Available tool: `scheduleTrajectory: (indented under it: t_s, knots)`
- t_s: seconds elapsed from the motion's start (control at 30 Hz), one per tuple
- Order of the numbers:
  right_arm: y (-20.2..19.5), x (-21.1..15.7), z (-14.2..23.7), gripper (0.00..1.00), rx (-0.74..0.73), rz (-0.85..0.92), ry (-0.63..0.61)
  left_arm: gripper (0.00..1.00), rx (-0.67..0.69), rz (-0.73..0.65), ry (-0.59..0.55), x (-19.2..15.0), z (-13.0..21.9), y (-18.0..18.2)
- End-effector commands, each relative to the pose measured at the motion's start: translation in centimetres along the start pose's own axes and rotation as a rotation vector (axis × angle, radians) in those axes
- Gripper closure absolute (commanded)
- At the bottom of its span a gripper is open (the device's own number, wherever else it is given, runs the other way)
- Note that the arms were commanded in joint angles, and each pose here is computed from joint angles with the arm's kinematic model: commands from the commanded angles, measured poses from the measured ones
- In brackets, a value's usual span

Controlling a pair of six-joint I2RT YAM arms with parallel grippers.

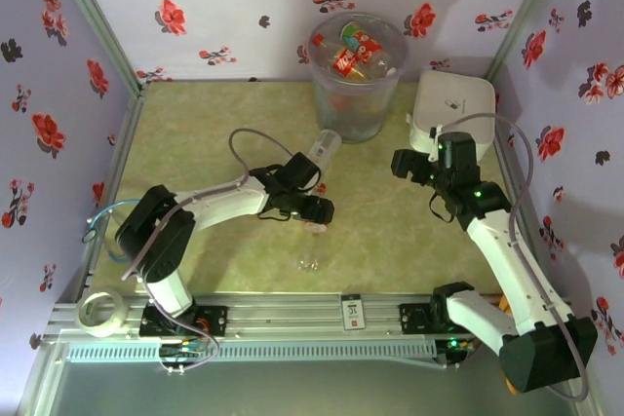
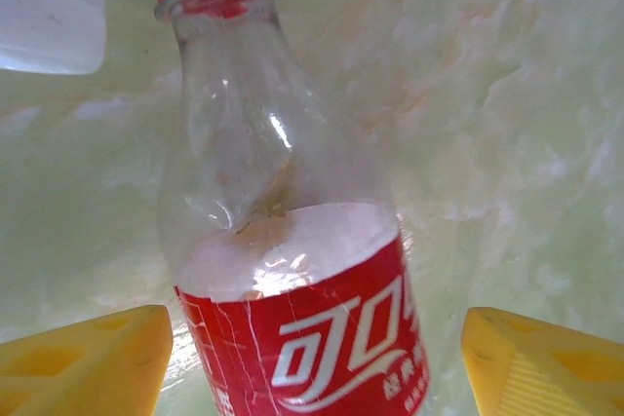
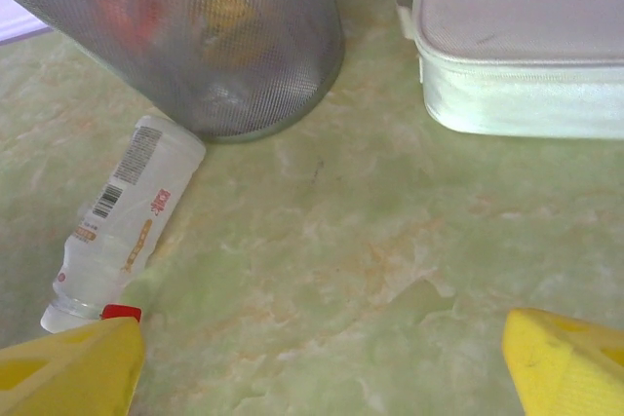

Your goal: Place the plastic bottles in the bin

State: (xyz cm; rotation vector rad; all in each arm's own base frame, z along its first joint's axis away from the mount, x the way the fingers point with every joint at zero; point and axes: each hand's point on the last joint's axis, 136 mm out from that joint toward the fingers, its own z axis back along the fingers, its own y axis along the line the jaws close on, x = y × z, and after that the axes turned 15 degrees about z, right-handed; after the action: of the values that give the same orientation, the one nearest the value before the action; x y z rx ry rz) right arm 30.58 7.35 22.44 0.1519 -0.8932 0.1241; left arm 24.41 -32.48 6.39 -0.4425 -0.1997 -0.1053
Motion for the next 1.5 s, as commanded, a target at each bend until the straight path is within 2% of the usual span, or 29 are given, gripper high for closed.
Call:
scheduleTrajectory:
  t_s: [0.0, 0.4, 0.6, 0.9, 1.0, 1.2, 1.33, 1.47]
  knots:
    - [-0.3, 1.3, 0.0, 0.05, -0.011, -0.046, -0.06, 0.22, 0.037, -0.035, 0.013, 0.1, -0.7, 0.1]
    - [0.1, 0.6, -0.8, 0.05, 0.015, -0.061, -0.041, 0.36, 0.05, -0.026, 0.024, -0.1, -1.7, 0.2]
    - [0.2, 0.7, -0.7, 0.05, 0.016, -0.057, -0.042, 0.43, 0.026, -0.027, 0.002, 0.3, -0.7, -0.4]
    - [1.2, 0.6, -0.6, 0.05, 0.074, -0.053, -0.021, 0.45, -0.029, -0.011, -0.066, 1.6, 2.6, -1.3]
    - [2.5, 0.0, -0.8, 0.05, 0.153, -0.044, 0.009, 0.45, -0.053, 0.01, -0.109, 2.5, 4.4, -1.1]
    - [7.7, -1.5, -0.7, 0.05, 0.444, -0.04, 0.063, 0.46, -0.114, 0.108, -0.236, 5.5, 8.8, 1.3]
    - [12.3, -1.7, -0.4, 0.05, 0.646, -0.045, 0.044, 0.5, -0.251, 0.22, -0.376, 8.5, 12.6, 2.6]
    - [17.6, -2.6, -0.8, 0.05, 0.806, -0.01, 0.075, 0.51, -0.376, 0.293, -0.487, 11.0, 15.6, 3.1]
